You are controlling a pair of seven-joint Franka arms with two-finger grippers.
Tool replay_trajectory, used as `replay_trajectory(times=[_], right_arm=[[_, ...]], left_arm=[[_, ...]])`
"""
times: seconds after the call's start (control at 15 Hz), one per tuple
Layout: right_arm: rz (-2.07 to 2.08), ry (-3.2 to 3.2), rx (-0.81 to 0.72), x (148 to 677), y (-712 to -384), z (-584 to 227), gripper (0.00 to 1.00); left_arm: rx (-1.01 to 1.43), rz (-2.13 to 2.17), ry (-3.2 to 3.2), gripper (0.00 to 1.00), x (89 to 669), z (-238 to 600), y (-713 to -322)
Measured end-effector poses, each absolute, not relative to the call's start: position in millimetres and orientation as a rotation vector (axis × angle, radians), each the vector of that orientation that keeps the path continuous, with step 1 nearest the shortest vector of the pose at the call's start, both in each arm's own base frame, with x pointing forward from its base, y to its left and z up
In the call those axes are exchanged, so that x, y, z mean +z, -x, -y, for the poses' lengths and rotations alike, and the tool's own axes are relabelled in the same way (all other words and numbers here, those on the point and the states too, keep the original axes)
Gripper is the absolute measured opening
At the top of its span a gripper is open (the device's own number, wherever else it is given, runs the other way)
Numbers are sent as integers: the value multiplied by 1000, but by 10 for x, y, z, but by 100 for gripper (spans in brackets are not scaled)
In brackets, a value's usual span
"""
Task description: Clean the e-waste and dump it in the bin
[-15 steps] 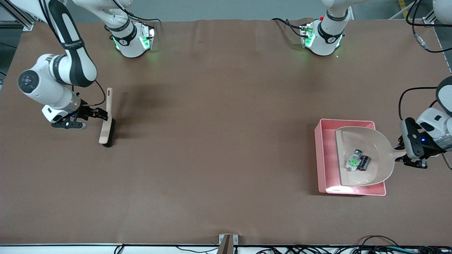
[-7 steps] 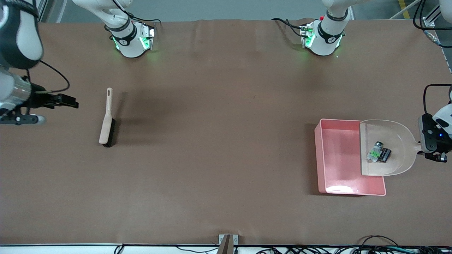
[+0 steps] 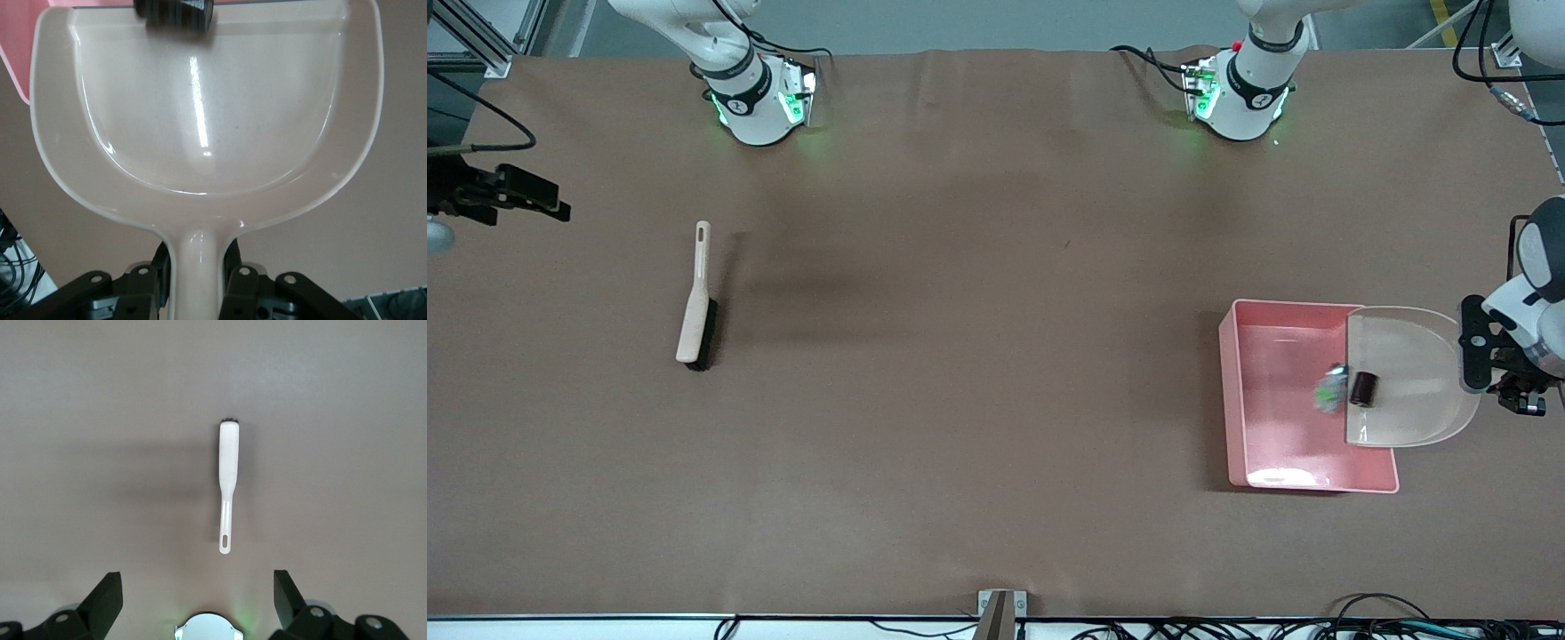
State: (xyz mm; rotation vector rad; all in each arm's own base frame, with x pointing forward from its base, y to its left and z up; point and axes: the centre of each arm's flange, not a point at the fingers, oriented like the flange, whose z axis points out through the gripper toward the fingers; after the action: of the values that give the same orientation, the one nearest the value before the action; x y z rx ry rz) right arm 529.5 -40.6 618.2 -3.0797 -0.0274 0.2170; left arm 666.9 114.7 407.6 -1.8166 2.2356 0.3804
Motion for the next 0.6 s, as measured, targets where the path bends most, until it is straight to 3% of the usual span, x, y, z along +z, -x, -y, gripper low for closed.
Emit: replay_trajectory(times=[0.6], right_arm=[[82, 3110, 115, 6416, -5366, 213, 100]], left_arm=[[266, -2183, 1826, 33, 4360, -790, -6810]])
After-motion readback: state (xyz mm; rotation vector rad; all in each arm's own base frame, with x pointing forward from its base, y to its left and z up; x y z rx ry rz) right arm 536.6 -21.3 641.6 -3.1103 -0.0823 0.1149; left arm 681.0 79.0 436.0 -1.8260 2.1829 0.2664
